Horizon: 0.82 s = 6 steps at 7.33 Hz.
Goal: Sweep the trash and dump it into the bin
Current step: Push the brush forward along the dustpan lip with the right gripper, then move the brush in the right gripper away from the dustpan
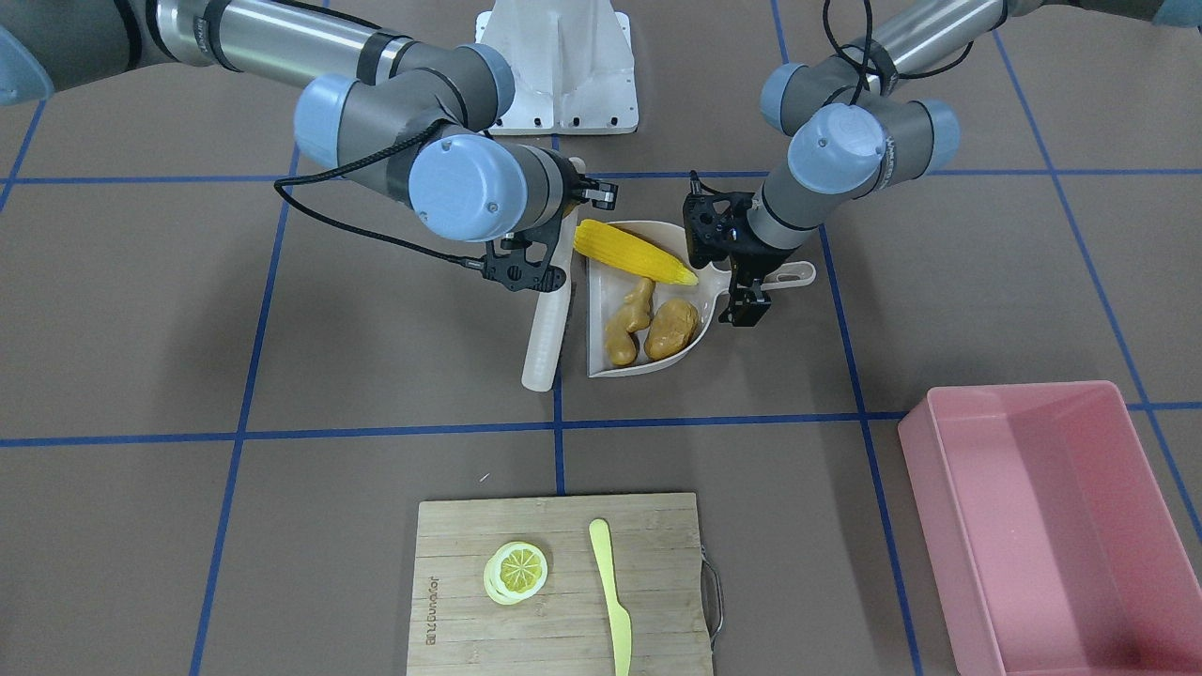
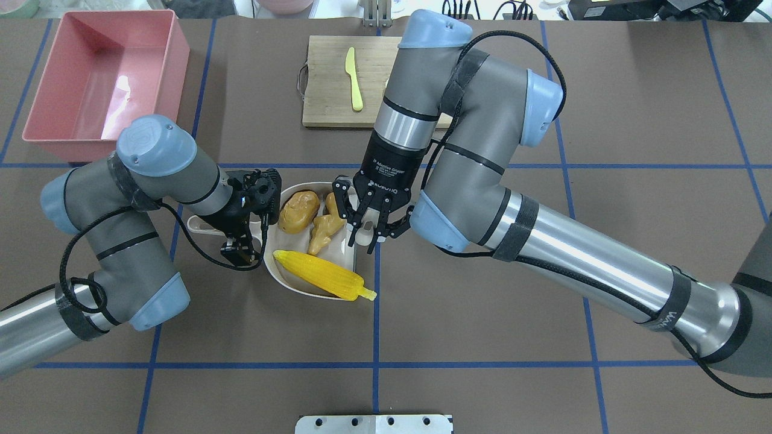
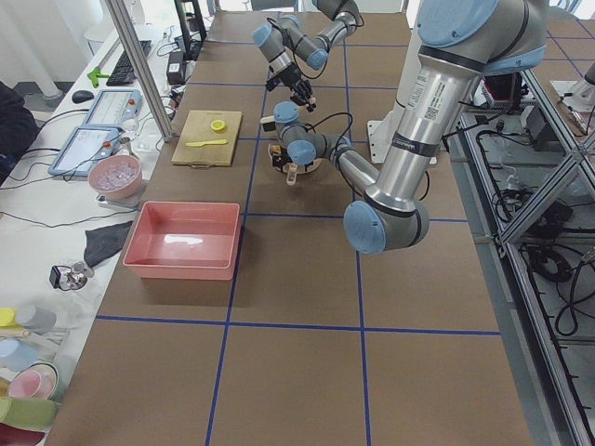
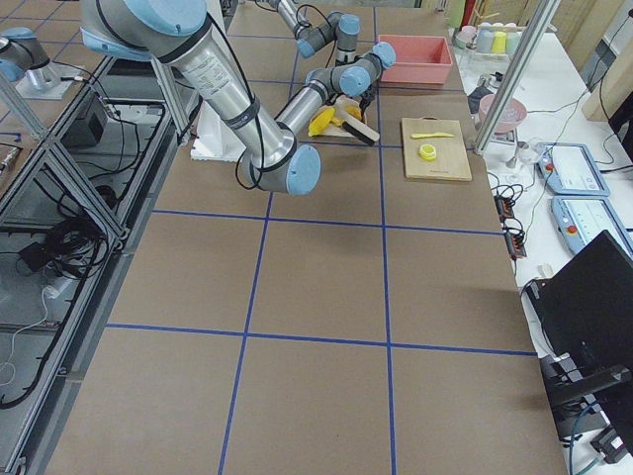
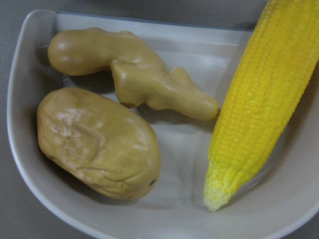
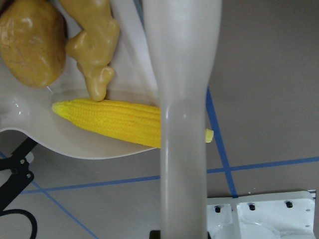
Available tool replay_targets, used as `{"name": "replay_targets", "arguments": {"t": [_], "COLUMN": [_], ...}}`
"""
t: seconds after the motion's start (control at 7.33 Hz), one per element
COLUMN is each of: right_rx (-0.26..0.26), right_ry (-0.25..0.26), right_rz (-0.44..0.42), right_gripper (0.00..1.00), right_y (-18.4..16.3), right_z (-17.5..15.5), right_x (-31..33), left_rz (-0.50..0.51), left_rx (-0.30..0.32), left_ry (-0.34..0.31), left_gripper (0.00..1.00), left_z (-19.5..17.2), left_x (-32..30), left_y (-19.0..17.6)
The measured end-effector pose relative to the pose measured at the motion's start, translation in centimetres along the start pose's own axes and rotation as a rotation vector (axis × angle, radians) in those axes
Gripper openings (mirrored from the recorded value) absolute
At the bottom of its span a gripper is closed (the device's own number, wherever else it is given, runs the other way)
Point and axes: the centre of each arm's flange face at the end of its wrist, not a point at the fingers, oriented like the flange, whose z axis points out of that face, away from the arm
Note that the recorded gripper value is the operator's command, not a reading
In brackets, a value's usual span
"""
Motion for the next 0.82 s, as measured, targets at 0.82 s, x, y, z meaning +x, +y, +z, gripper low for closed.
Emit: {"name": "replay_targets", "arguments": {"t": [0.82], "right_rx": [0.252], "right_ry": [0.235], "right_rz": [-0.156], "right_gripper": [0.00], "right_y": [2.9], "right_z": [-8.7], "right_x": [25.5], "left_rz": [-0.021], "left_rx": [-0.002], "left_ry": [-0.011], "left_gripper": [0.82], "left_z": [-0.5], "left_x": [-0.8], "left_y": [0.5]}}
